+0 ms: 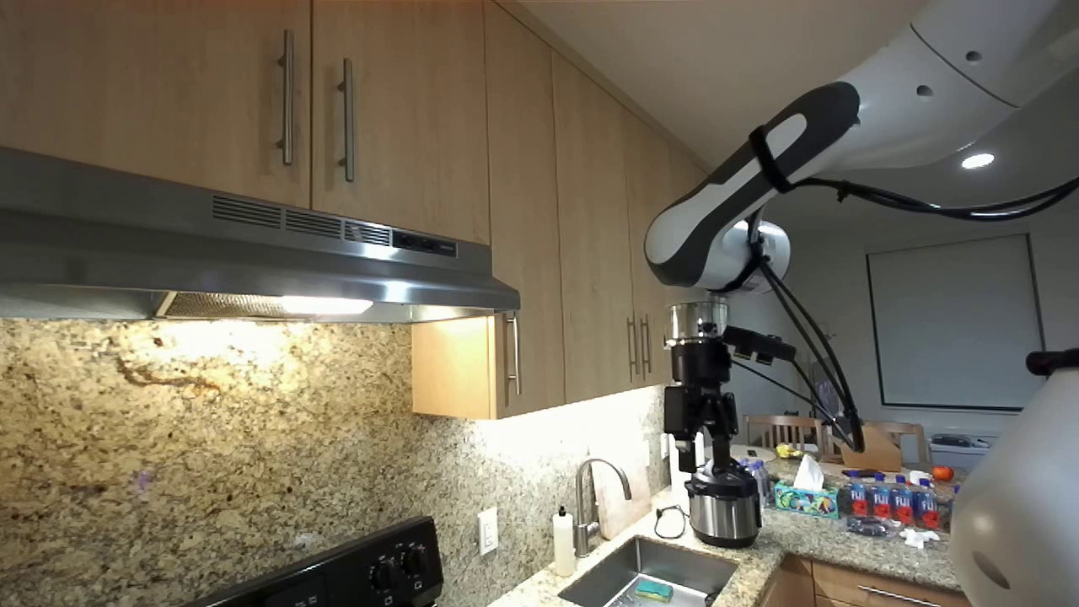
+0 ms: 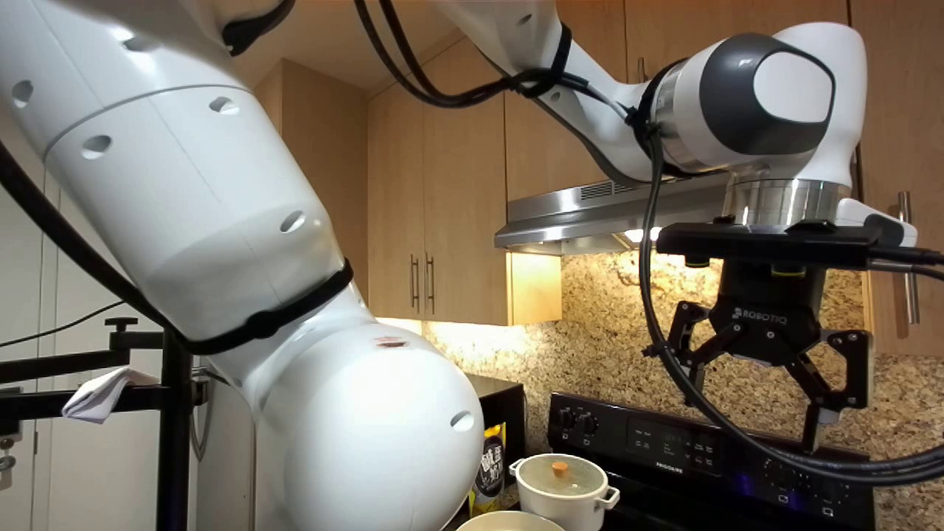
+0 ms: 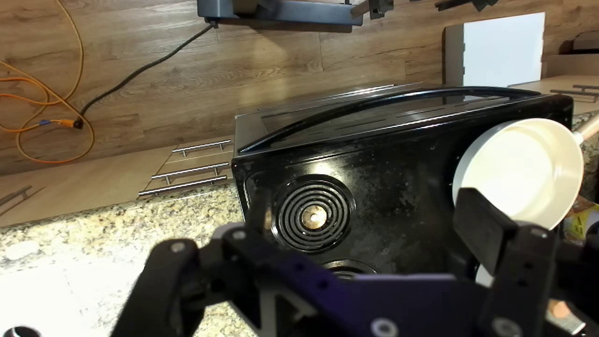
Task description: Turn off the light stove switch
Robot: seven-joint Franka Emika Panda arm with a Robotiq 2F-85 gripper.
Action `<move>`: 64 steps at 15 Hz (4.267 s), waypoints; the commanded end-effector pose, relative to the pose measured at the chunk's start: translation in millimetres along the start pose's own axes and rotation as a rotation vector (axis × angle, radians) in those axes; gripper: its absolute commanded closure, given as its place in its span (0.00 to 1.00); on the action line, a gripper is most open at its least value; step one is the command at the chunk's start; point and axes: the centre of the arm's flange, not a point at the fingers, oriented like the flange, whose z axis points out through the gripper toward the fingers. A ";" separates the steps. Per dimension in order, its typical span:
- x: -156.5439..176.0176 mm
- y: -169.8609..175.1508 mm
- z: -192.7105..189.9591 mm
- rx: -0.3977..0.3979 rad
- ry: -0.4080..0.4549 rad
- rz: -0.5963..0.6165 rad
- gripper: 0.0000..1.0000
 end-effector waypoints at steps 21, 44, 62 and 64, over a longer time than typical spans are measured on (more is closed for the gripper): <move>0.0 0.0 0.0 0.000 0.000 0.000 0.00; 16.5 16.0 -37.1 -0.056 0.079 0.074 0.00; 13.2 18.7 -51.0 -0.051 0.103 0.065 0.00; 13.2 18.7 -51.0 -0.051 0.103 0.065 0.00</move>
